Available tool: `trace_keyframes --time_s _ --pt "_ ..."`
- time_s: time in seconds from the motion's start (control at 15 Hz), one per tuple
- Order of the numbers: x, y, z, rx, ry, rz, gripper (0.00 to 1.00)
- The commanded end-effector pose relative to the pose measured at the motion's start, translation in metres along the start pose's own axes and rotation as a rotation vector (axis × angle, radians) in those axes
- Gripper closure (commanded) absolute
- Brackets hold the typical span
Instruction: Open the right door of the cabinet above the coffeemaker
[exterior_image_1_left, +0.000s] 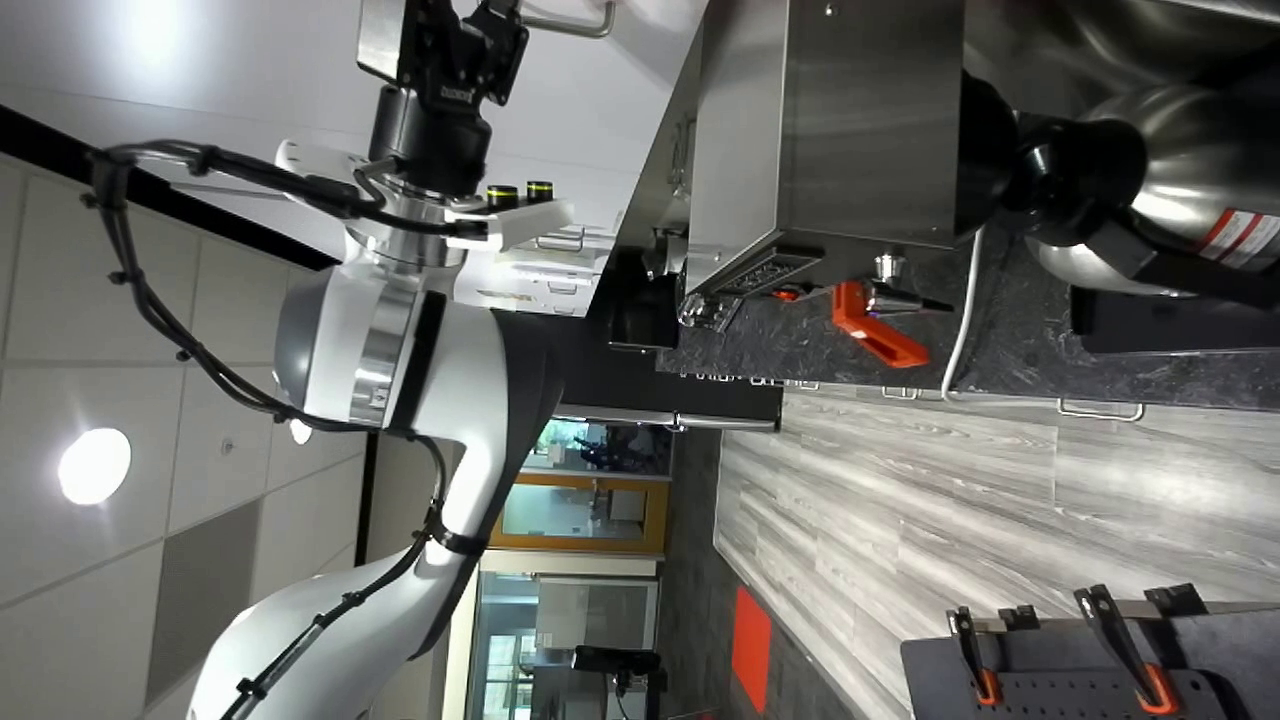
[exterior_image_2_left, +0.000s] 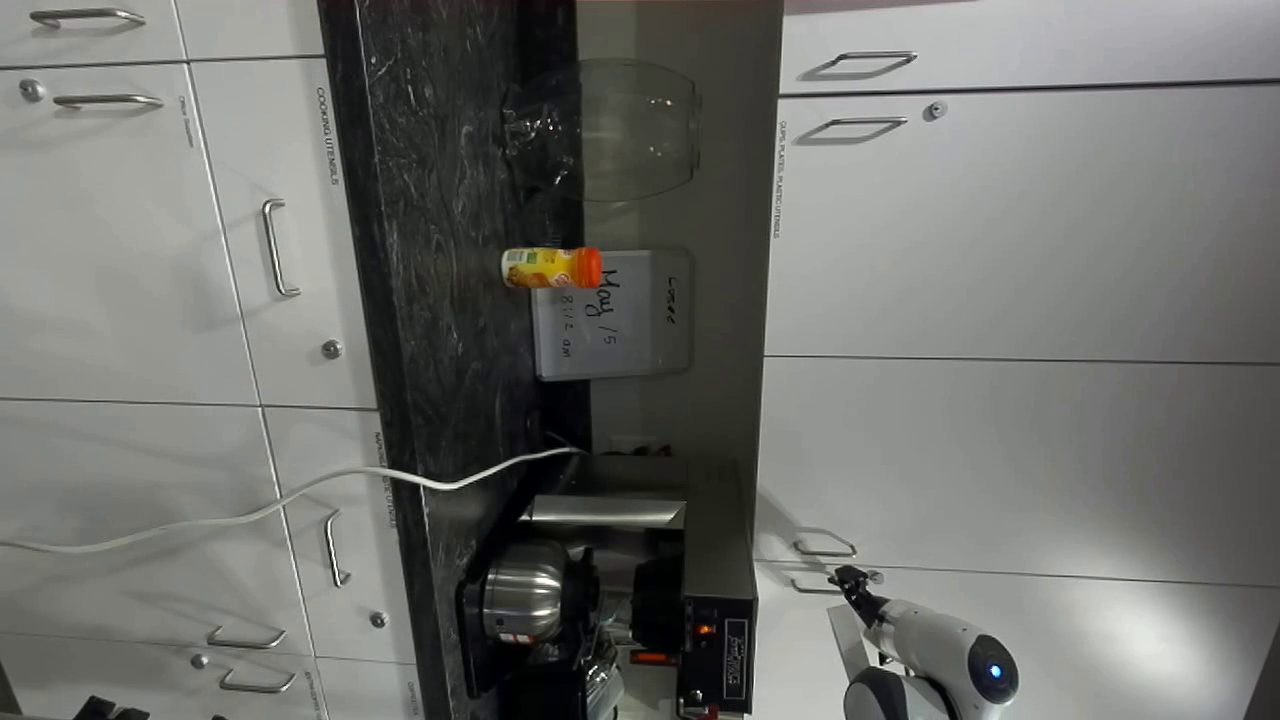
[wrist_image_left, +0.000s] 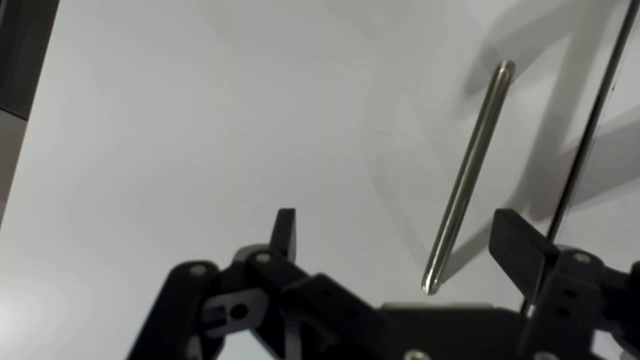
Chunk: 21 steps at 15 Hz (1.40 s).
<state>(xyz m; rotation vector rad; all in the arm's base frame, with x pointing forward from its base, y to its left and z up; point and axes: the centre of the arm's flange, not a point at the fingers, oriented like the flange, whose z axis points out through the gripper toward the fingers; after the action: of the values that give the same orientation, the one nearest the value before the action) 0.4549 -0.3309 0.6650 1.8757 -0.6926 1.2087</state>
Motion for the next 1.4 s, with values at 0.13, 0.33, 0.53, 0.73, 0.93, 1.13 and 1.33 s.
trace_keyframes --time_s 0.13,0.33,0.53,0.73,0.93,1.13,1.33 --pt "0.003 0.003 0.01 -0.023 0.003 0.025 0.45" --pt "0.003 0.0 0.005 -0.027 -0.004 0.027 0.68" --pt "0.002 -0.002 -0.005 -0.032 -0.03 0.039 0.89" --pt "0.001 -0.002 -0.018 -0.072 -0.082 0.063 1.0" --pt "0.0 0.007 -0.031 -0.129 -0.157 0.091 0.96" --pt "-0.003 0.025 -0.047 -0.213 -0.241 0.127 0.96" --pt "-0.008 0.049 -0.064 -0.266 -0.309 0.156 0.96"
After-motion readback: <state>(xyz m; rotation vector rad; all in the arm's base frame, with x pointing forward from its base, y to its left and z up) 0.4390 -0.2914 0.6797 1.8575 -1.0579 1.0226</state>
